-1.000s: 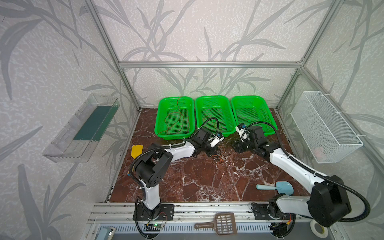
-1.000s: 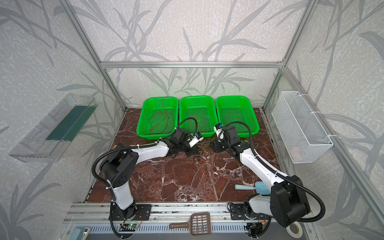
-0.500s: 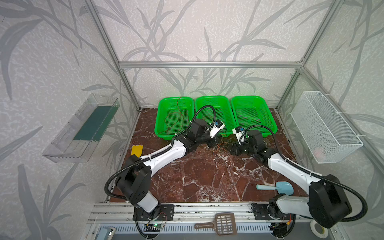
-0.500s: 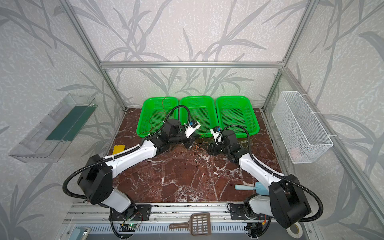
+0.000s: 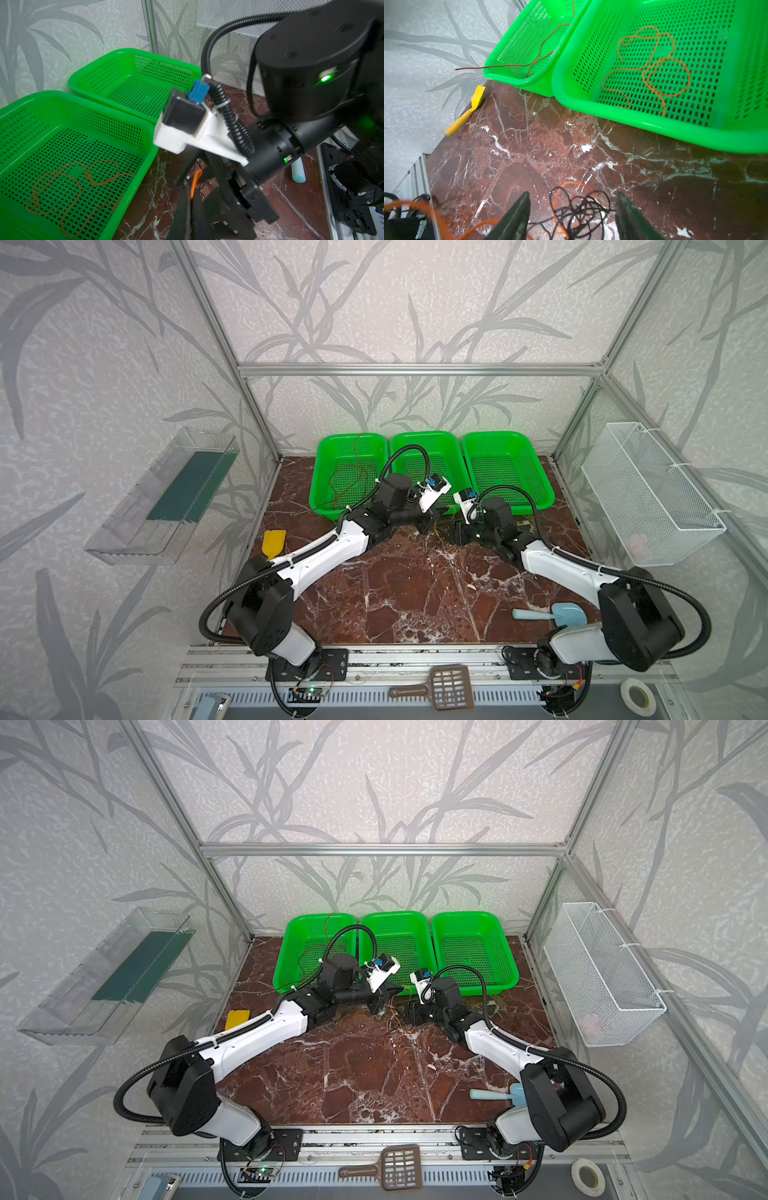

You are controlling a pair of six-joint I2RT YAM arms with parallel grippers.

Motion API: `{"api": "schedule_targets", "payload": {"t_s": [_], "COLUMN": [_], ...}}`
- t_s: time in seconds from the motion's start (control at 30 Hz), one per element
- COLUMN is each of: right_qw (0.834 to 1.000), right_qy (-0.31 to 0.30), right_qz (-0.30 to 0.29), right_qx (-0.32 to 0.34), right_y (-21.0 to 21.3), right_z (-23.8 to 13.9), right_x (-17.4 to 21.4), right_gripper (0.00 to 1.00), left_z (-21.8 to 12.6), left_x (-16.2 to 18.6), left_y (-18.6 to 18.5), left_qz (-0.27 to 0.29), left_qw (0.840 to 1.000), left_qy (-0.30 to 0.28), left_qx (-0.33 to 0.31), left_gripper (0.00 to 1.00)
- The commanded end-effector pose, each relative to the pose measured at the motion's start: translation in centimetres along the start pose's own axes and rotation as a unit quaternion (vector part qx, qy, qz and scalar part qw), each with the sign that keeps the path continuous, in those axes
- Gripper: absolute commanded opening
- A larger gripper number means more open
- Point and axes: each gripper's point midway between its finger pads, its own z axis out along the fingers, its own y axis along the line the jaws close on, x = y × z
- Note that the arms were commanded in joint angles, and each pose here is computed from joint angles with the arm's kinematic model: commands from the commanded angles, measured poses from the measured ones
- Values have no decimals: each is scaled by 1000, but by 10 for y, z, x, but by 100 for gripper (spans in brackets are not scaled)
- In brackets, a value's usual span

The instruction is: Untangle the cables

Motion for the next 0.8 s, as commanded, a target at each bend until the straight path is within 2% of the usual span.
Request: {"api": "schedule_targets", "payload": {"t_s": [0.0, 0.43, 0.6, 0.77], "right_qw": [1000, 990, 985, 982], "right_qy": [0, 90, 107, 111], "right_qz": [22, 83, 87, 87], "right_qx": [22, 70, 100, 127], "right_y": [-13, -50, -62, -71], "right_z": [8, 37, 36, 32], "right_x": [8, 80, 92, 94], "right_gripper": [61, 53, 50, 50], "left_z": [-21, -50, -67, -75], "left_x": [-57, -109, -128, -131], "left_y": [-6, 8, 15, 20], "left_qz": [31, 54, 70, 69], "left_qw": [997, 989, 985, 984], "left_qy": [-71, -127, -142, -150], "left_qx": [-3, -46, -63, -66], "left_gripper": [0, 0, 0, 0]}}
